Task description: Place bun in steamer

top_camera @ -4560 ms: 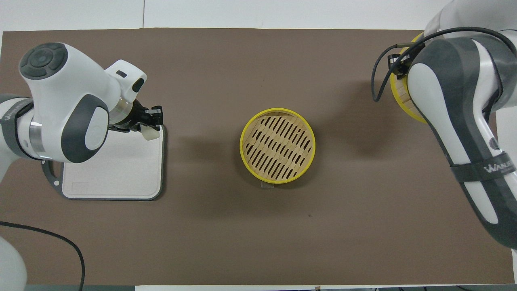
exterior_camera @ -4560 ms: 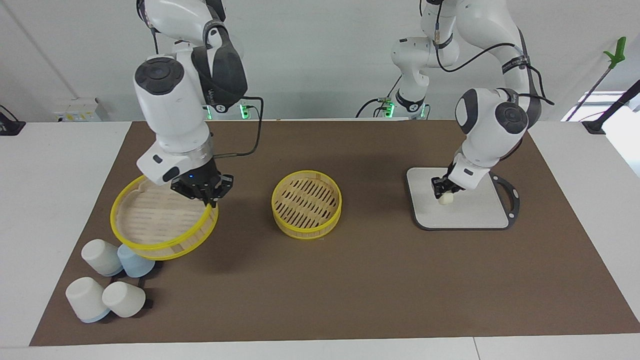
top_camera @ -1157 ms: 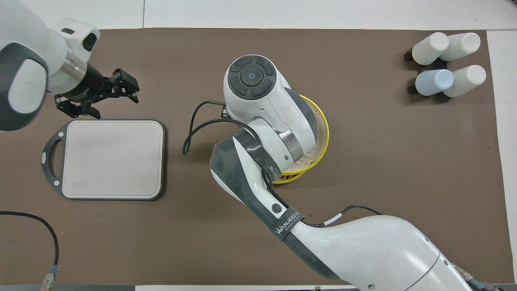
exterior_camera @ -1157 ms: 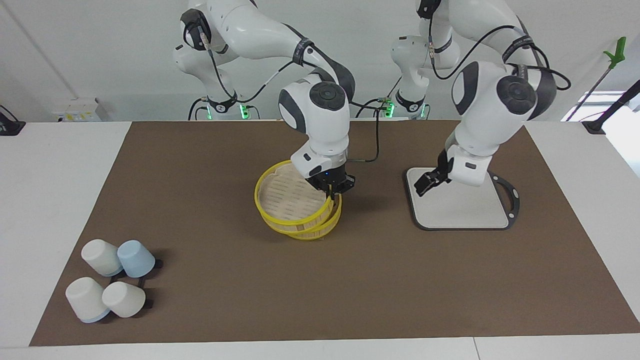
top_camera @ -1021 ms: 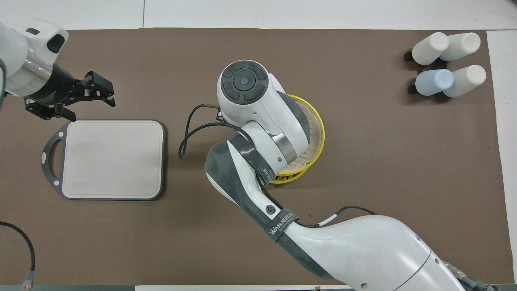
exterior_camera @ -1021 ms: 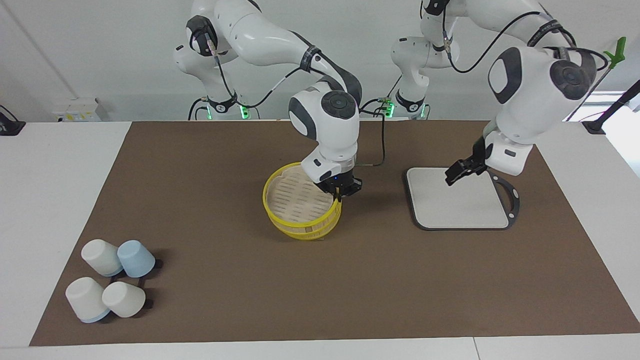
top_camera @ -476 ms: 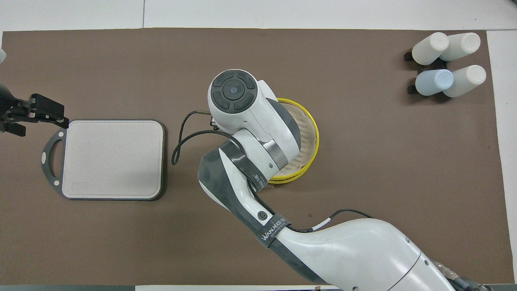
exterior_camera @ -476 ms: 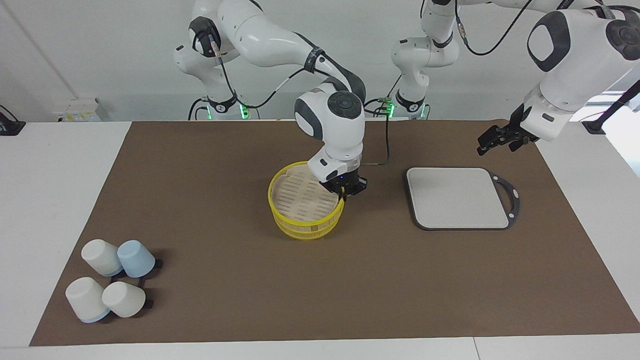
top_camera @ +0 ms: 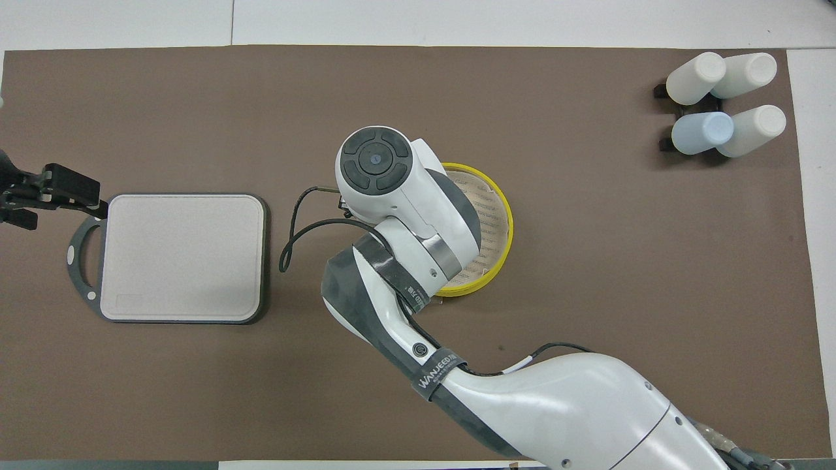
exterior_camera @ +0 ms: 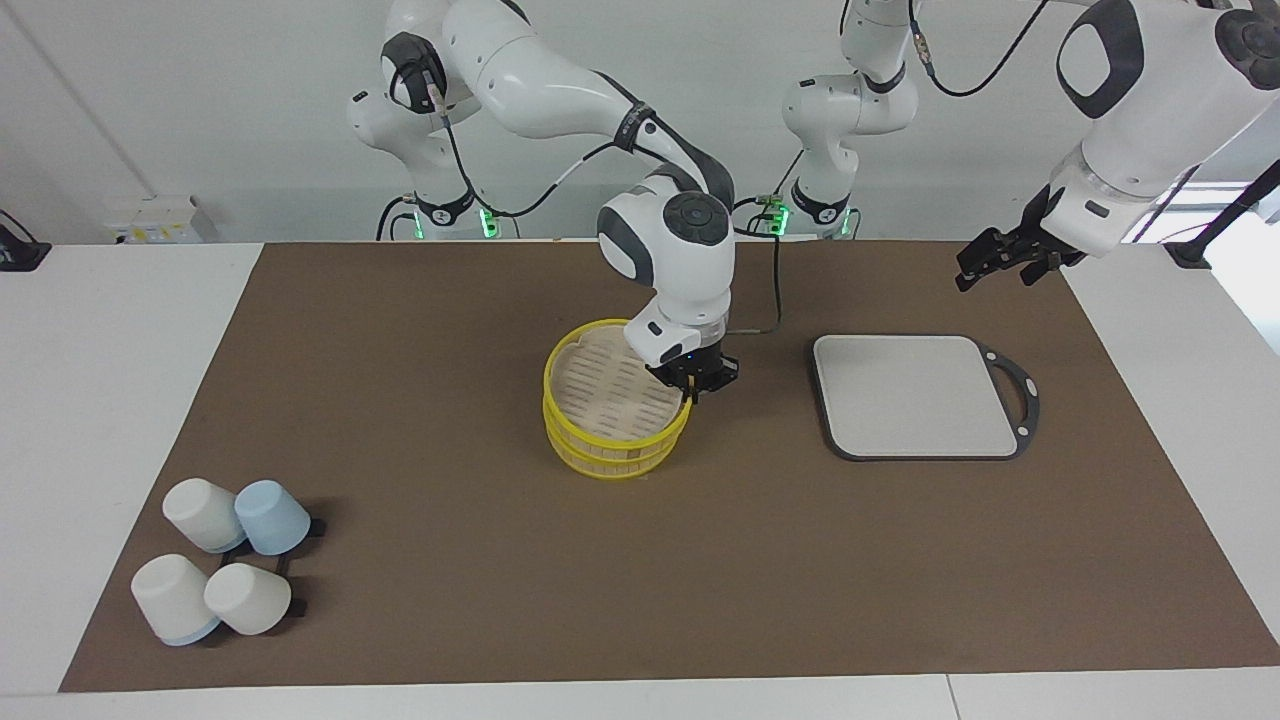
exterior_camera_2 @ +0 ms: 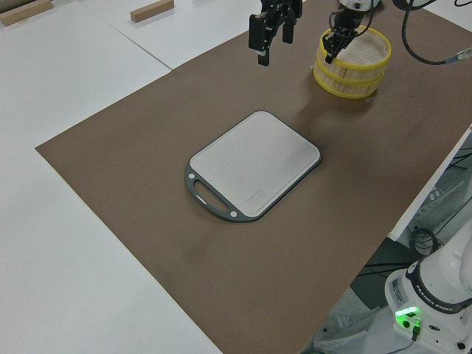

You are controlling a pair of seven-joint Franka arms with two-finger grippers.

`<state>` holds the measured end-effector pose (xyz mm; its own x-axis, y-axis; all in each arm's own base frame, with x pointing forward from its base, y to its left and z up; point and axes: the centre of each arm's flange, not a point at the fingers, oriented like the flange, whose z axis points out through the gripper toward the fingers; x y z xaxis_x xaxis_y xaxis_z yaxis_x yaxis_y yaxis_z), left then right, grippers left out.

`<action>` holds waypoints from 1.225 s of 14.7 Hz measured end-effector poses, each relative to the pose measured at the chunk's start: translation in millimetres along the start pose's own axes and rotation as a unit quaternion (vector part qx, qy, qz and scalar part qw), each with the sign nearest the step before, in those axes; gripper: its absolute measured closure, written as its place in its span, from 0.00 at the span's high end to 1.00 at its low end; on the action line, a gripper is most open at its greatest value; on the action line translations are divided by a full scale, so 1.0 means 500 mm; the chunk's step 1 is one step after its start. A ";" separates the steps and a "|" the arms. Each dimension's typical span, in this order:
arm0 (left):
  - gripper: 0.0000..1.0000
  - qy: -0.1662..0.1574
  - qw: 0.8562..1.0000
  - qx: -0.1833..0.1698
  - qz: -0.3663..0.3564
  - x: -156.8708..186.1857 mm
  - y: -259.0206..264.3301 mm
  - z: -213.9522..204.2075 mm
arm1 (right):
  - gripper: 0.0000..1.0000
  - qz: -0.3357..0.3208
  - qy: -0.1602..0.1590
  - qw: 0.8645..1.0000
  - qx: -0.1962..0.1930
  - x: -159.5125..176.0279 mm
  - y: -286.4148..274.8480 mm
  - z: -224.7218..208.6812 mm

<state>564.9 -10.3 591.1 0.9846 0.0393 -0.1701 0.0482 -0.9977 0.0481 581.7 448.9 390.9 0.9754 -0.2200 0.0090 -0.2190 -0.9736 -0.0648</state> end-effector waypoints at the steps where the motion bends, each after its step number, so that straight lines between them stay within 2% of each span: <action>1: 1.00 -0.005 1.000 0.000 0.002 -0.006 0.003 0.009 | 0.10 0.000 0.000 1.000 0.000 0.001 0.001 -0.001; 3: 1.00 -0.012 1.000 0.001 0.006 -0.029 0.008 0.018 | 0.10 0.001 0.000 1.000 0.000 0.002 0.002 -0.002; 5: 1.00 0.001 1.000 0.000 0.007 -0.043 0.009 0.011 | 0.10 0.002 0.001 1.000 0.000 0.004 0.004 -0.004; 10: 1.00 0.028 0.999 -0.001 0.028 -0.037 0.016 0.004 | 0.10 0.012 0.006 1.000 0.001 0.023 0.026 -0.030; 13: 1.00 0.036 0.998 0.000 0.058 -0.034 0.018 0.003 | 0.10 0.014 0.004 1.000 -0.001 0.025 0.033 -0.036; 18: 1.00 0.045 0.997 0.000 0.065 -0.030 0.018 -0.001 | 0.10 0.008 -0.001 1.000 -0.005 0.006 0.028 -0.027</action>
<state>550.6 -20.0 594.4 0.9937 -0.0848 -0.0732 -0.0803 -0.9948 0.0635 581.5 434.0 403.6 0.9718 -0.2359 0.0061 -0.2352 -0.9704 -0.0548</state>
